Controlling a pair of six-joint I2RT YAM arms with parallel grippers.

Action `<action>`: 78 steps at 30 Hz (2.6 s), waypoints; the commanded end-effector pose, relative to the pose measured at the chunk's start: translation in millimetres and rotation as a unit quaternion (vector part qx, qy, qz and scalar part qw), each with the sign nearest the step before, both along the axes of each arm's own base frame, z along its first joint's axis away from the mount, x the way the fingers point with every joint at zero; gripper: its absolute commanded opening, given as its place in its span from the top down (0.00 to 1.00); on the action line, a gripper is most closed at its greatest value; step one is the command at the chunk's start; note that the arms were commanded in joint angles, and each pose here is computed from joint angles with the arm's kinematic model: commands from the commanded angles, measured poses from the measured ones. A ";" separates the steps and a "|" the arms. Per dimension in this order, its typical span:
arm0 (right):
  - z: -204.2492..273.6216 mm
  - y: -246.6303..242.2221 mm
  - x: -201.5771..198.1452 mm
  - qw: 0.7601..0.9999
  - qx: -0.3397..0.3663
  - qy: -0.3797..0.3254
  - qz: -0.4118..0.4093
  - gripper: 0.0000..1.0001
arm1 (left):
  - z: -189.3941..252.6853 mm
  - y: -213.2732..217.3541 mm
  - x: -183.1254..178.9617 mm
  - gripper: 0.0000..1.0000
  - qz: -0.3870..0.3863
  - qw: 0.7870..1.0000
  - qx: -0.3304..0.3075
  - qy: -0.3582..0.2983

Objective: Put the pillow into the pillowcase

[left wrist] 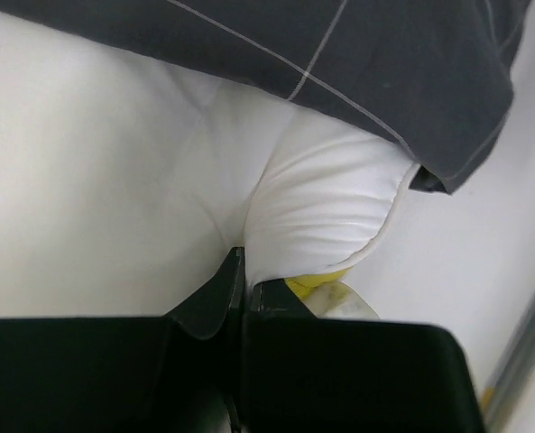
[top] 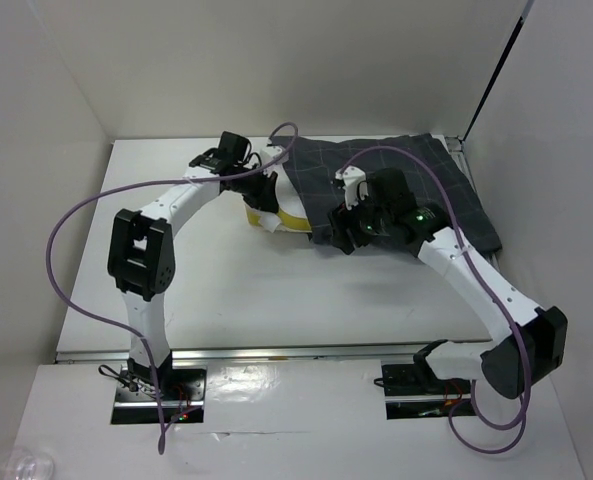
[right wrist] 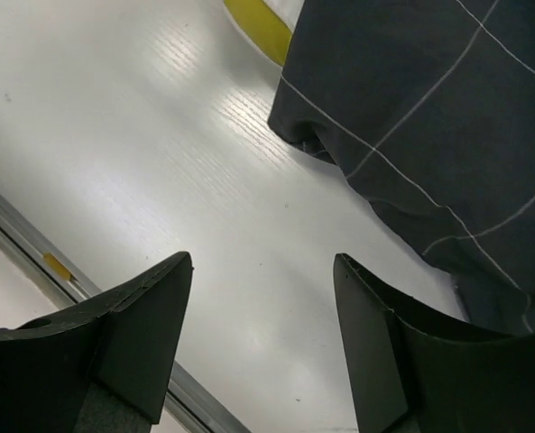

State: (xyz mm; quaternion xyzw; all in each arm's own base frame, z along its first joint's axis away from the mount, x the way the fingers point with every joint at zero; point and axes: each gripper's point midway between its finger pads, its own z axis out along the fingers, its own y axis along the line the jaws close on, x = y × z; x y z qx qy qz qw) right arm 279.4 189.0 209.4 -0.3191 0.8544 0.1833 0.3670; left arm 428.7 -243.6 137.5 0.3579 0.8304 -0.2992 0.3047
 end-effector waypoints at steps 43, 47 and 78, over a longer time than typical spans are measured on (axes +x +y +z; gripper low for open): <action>-28.5 101.7 81.0 0.991 0.080 0.071 -0.076 1.00 | 73.9 -31.6 -25.5 1.00 0.004 0.988 -0.129 0.089; -11.4 129.4 60.2 0.991 0.104 0.084 -0.026 1.00 | 73.7 -37.8 -22.9 1.00 0.005 0.987 -0.135 0.089; 64.0 134.1 46.4 0.990 0.126 -0.023 0.051 0.53 | -1.2 -12.1 -51.9 0.88 0.069 0.991 -0.039 0.111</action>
